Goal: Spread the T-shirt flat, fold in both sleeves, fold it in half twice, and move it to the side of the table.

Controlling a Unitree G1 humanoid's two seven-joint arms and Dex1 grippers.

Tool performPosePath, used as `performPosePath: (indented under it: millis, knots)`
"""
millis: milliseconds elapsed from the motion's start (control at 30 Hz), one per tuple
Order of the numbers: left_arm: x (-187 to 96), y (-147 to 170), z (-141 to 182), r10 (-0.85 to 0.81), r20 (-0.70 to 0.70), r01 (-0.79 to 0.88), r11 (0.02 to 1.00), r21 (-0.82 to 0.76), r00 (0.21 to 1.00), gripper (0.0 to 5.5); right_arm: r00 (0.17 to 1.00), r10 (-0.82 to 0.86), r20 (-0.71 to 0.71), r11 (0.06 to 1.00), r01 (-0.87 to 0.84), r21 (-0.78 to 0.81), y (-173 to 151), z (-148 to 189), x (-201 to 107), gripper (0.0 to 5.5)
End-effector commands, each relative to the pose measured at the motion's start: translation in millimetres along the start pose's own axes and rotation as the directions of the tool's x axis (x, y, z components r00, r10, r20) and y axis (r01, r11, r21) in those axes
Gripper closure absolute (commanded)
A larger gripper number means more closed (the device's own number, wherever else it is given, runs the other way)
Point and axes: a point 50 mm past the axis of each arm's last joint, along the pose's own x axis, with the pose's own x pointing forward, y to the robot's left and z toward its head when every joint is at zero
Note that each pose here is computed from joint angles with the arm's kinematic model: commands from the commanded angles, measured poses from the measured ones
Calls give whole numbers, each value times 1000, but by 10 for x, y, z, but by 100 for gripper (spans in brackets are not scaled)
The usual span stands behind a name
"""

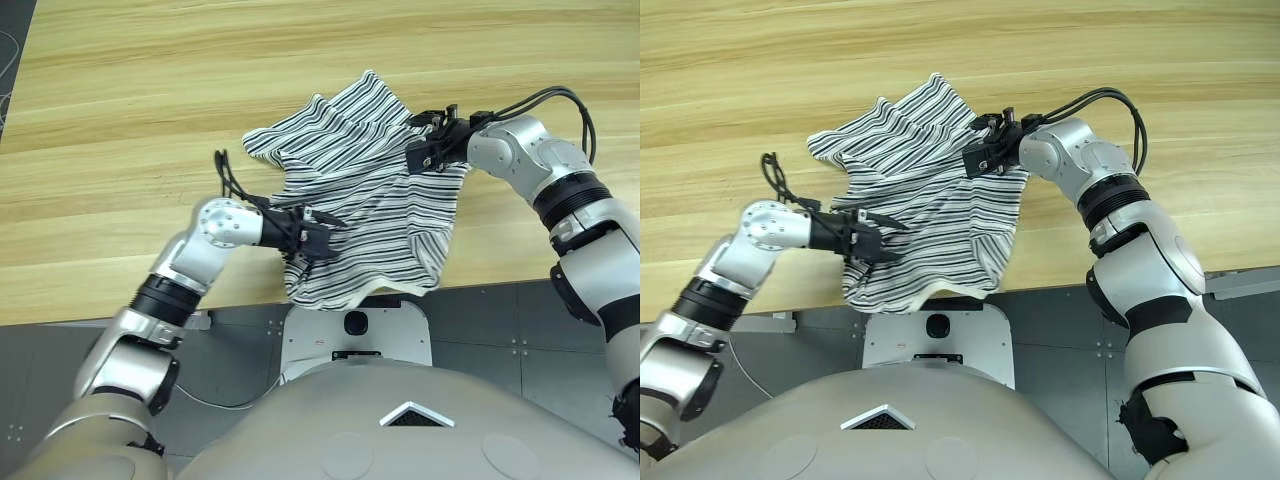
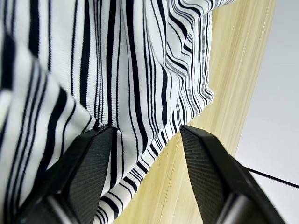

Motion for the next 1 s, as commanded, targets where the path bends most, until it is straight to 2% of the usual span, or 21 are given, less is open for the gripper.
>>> performPosePath:
  millis: [33, 167, 300, 367, 500, 633, 700, 900, 1000]
  knots:
    - [-385, -157, -207, -85, -141, 76, 995, -64, 986, 301, 960, 275, -55, 961, -274, 25, 739, -35, 68, 282]
    - [-716, -118, -69, -9, -61, 2, 994, -109, 998, 301, 957, 283, -68, 959, -282, 24, 767, -60, 58, 282]
    - [-772, -226, 41, 2, 67, 11, 982, -191, 998, 301, 952, 297, -76, 955, -297, 18, 787, -73, 53, 282]
    - [-790, -312, -32, 1, 54, 12, 971, -239, 999, 301, 951, 300, -76, 954, -300, 11, 784, -68, 57, 282]
    - [-894, -472, -307, 7, -70, -28, 954, -299, 997, 301, 947, 312, -76, 950, -313, 2, 793, -63, 59, 282]
    - [-894, -12, -286, 321, 2, -307, 909, -281, 947, 301, 946, 313, -78, 949, -314, 5, 806, -67, 57, 282]
    - [-880, 111, -286, 389, 5, -374, 889, -265, 921, 301, 947, 312, -75, 950, -313, 4, 804, -60, 62, 282]
    - [-755, 191, -211, 399, 94, -360, 889, -282, 912, 301, 947, 313, -71, 950, -313, 1, 803, -49, 67, 282]
    - [-672, 235, -218, 389, 80, -357, 896, -263, 918, 301, 948, 312, -69, 950, -312, 0, 797, -42, 71, 282]
